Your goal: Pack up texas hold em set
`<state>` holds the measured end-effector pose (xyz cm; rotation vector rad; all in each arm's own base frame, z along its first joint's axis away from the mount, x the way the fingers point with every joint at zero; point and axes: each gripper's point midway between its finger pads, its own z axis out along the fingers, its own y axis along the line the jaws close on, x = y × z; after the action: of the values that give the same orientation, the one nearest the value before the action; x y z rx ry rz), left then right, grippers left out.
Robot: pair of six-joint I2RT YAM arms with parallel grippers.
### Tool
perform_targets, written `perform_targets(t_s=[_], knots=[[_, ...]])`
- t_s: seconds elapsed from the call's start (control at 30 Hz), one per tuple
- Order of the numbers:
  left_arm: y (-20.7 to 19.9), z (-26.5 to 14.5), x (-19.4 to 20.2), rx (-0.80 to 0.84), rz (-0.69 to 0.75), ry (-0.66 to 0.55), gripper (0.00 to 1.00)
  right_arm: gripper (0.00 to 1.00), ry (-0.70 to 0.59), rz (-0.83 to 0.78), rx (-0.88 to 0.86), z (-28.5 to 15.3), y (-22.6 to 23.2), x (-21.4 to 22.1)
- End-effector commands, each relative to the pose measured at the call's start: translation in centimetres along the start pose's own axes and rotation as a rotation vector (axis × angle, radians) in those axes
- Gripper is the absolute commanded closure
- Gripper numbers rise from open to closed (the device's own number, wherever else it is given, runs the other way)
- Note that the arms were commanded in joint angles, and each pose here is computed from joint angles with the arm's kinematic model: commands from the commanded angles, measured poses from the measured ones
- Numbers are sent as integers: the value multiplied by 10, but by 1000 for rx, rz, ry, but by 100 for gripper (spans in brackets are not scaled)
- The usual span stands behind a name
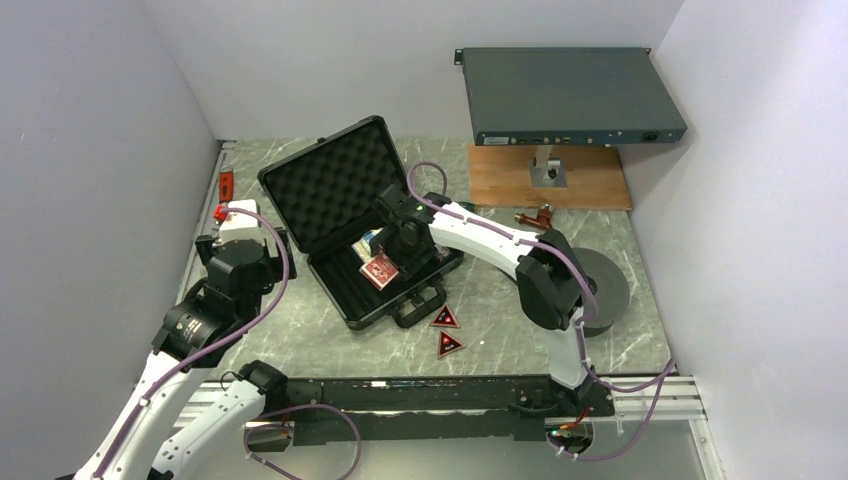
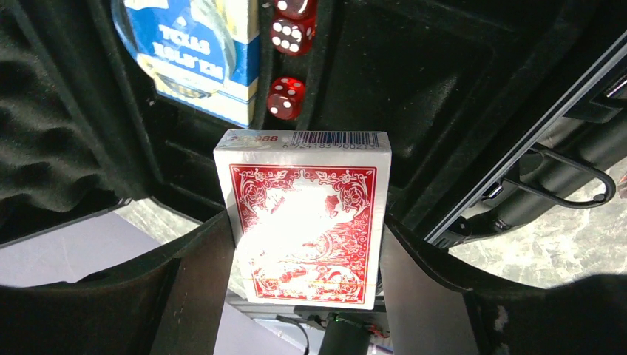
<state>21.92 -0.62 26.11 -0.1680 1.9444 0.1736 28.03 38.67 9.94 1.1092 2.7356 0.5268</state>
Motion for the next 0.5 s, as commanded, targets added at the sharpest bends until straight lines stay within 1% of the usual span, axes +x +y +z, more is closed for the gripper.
perform_targets(t_s=[0.0, 0.1, 0.2, 0.3, 0.47], knots=[[-2, -1, -5, 11, -21, -14, 2, 100, -6, 46, 59, 3, -5, 2], [-2, -1, -5, 12, -20, -13, 2, 100, 7, 58, 97, 13, -13, 4], [-3, 0, -5, 13, -19, -11, 2, 100, -36, 79, 132, 16, -19, -3], [-3, -1, -5, 17, -19, -12, 2, 100, -71, 106, 125, 16, -22, -12], [-3, -1, -5, 16, -18, -11, 2, 100, -74, 122, 144, 25, -29, -18]])
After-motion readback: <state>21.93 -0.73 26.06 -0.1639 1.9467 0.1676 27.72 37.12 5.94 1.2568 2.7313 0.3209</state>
